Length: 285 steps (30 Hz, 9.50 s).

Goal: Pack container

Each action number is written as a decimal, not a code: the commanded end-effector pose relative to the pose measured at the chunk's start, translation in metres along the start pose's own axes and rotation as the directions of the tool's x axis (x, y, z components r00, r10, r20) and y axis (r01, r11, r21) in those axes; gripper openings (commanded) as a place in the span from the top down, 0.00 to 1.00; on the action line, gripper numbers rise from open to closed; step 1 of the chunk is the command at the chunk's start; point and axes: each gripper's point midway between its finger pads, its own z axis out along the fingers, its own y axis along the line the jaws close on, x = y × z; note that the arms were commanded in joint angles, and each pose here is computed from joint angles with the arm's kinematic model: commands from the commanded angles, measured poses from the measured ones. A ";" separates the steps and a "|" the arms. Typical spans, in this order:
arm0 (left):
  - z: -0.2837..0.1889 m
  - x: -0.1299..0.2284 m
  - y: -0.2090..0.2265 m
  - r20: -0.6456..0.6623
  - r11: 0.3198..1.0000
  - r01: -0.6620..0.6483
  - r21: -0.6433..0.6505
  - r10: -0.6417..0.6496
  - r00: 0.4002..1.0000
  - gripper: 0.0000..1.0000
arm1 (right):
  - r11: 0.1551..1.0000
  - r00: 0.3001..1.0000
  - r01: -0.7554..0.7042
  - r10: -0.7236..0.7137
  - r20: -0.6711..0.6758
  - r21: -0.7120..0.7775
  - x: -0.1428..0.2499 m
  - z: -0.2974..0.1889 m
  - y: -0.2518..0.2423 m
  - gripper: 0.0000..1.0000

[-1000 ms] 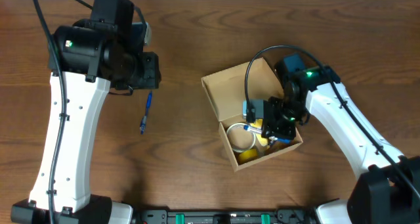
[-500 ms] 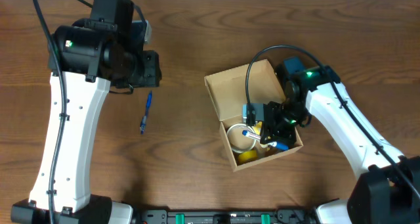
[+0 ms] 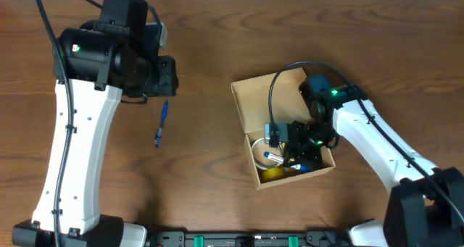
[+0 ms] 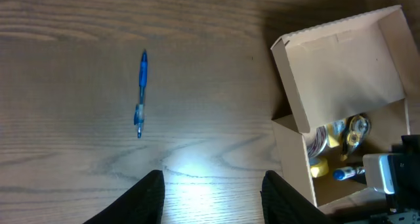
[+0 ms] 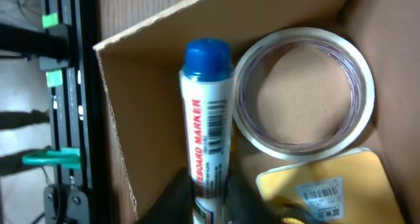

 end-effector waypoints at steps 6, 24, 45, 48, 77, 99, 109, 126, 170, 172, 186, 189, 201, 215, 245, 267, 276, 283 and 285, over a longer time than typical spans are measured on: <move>-0.004 0.002 0.001 0.007 1.000 -0.011 -0.006 0.012 1.000 0.51 | 1.000 1.000 0.006 -0.006 0.029 0.005 -0.007 0.001 -0.002 0.57; -0.004 0.004 0.001 0.000 1.000 -0.010 -0.007 0.010 1.000 0.51 | 0.945 0.958 -0.284 0.273 0.088 0.159 -0.022 0.001 -0.041 0.78; -0.004 0.005 0.002 -0.005 1.000 -0.010 -0.008 0.010 1.000 0.51 | 0.964 0.991 -0.129 0.120 0.052 0.231 -0.069 0.035 -0.036 0.98; -0.004 0.005 0.002 -0.005 1.000 -0.010 -0.008 0.010 1.000 0.51 | 0.960 0.985 -0.171 0.163 0.056 0.222 -0.071 0.047 -0.043 0.99; -0.005 0.008 0.017 -0.013 0.996 0.002 -0.094 -0.004 1.000 0.51 | 0.896 0.989 -0.140 0.110 0.095 0.421 -0.086 0.049 -0.099 0.99; -0.005 0.008 0.018 -0.014 0.995 -0.006 -0.095 0.005 1.000 0.50 | 0.825 0.973 -0.188 0.082 0.217 0.533 -0.120 -0.015 -0.105 0.80; -0.005 0.009 0.019 -0.018 0.995 -0.012 -0.103 0.011 1.000 0.49 | 0.637 0.967 -0.215 0.031 0.255 0.740 -0.125 -0.122 -0.083 0.71; -0.005 0.010 0.017 -0.023 0.996 -0.012 -0.093 0.009 1.000 0.49 | 0.621 0.866 -0.479 0.451 0.217 0.621 -0.035 -0.088 -0.076 0.99; -0.005 0.009 0.017 -0.020 0.996 -0.024 -0.092 0.022 1.000 0.48 | 0.470 0.740 -0.642 0.587 0.329 0.605 0.038 -0.042 -0.135 0.96; -0.005 0.009 0.017 -0.020 0.996 -0.024 -0.092 0.022 1.000 0.48 | 0.473 0.751 -0.632 0.568 0.335 0.614 0.035 -0.044 -0.139 0.94; -0.005 0.009 0.017 -0.019 0.996 -0.024 -0.091 0.022 1.000 0.46 | 0.412 0.764 -0.631 0.480 0.432 0.657 0.031 -0.073 -0.167 0.97; -0.005 0.008 0.017 -0.016 0.996 -0.024 -0.091 0.023 1.000 0.45 | 0.407 0.758 -0.638 0.486 0.436 0.654 0.034 -0.074 -0.168 0.97; -0.005 0.008 0.017 -0.015 0.996 -0.024 -0.092 0.023 1.000 0.44 | 0.492 0.795 -0.605 0.328 0.511 0.625 -0.037 -0.111 -0.133 0.82; 0.042 0.012 0.044 -0.038 0.974 0.083 -0.212 -0.093 0.995 0.64 | 0.074 0.722 -0.639 0.400 0.565 0.765 0.028 -0.233 -0.069 0.46; 0.217 0.109 0.119 -0.184 0.978 0.030 -0.207 -0.069 0.981 0.61 | -0.002 0.693 -0.707 0.194 0.694 0.707 0.022 -0.284 -0.009 0.18; 0.236 0.087 0.120 -0.108 0.989 0.085 -0.124 -0.098 0.989 0.52 | 0.080 0.697 -0.714 0.180 0.695 0.696 0.010 -0.276 -0.008 0.18; 0.245 0.089 0.121 -0.123 0.989 0.086 -0.122 -0.101 0.987 0.58 | 0.094 0.697 -0.715 0.177 0.695 0.693 0.008 -0.274 -0.008 0.18; 0.245 0.088 0.123 -0.121 0.989 0.076 -0.131 -0.092 0.988 0.63 | 0.095 0.697 -0.715 0.179 0.695 0.693 0.008 -0.274 -0.008 0.19; 0.245 0.089 0.127 -0.122 0.986 0.072 -0.153 -0.091 0.988 0.62 | 0.095 0.697 -0.715 0.179 0.695 0.693 0.008 -0.274 -0.008 0.19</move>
